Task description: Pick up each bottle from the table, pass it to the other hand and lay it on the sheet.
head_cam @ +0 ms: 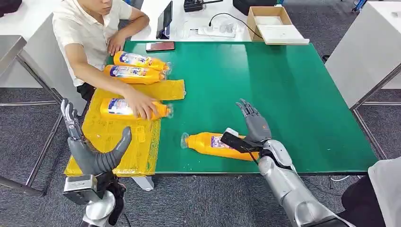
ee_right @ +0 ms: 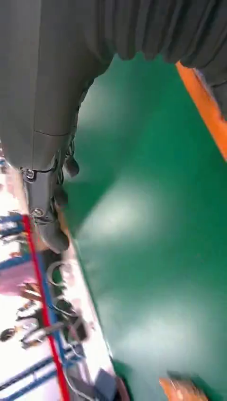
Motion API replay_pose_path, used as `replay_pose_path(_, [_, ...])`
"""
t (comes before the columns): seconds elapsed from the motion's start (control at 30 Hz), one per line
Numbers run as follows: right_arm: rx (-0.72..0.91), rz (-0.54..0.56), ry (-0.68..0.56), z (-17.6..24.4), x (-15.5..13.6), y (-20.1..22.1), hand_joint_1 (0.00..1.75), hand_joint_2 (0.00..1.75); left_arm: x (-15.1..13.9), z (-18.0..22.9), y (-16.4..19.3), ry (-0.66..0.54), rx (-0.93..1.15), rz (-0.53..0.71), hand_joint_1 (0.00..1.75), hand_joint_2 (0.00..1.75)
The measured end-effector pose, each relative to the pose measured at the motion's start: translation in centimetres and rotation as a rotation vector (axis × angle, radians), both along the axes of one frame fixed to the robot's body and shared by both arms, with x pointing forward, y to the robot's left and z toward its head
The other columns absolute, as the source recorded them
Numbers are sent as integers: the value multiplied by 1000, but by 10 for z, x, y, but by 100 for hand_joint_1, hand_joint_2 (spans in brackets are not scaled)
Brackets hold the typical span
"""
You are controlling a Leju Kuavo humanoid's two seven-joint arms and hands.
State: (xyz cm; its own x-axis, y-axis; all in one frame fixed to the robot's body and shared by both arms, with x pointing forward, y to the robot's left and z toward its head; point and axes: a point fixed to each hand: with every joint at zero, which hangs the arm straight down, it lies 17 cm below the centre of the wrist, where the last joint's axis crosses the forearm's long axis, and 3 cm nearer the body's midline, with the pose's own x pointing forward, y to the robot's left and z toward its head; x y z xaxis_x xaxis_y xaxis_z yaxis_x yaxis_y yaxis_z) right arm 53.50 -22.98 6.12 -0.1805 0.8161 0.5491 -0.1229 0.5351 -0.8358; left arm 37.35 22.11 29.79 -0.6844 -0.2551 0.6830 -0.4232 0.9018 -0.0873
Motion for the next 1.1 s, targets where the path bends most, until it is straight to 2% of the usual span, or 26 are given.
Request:
replay_pose_path(0.33, [220, 107, -39, 20, -9, 40, 0, 175, -7, 13, -12, -41, 15, -28, 0, 175])
replay_pose_path(0.63, [283, 179, -93, 52, -14, 72, 0, 175, -10, 18, -16, -56, 14, -40, 0, 175])
replay_pose_path(0.77, [282, 214, -55, 49, -17, 84, 0, 175, -12, 21, -17, -64, 13, -44, 0, 175])
replay_pose_path(0.9, [279, 254, 69, 27, -23, 95, 0, 175, -12, 22, -19, -66, 6, -53, 0, 175])
replay_pose_path(1.1, [261, 264, 103, 17, -26, 95, 0, 175, -12, 23, -19, -68, 8, -54, 0, 175])
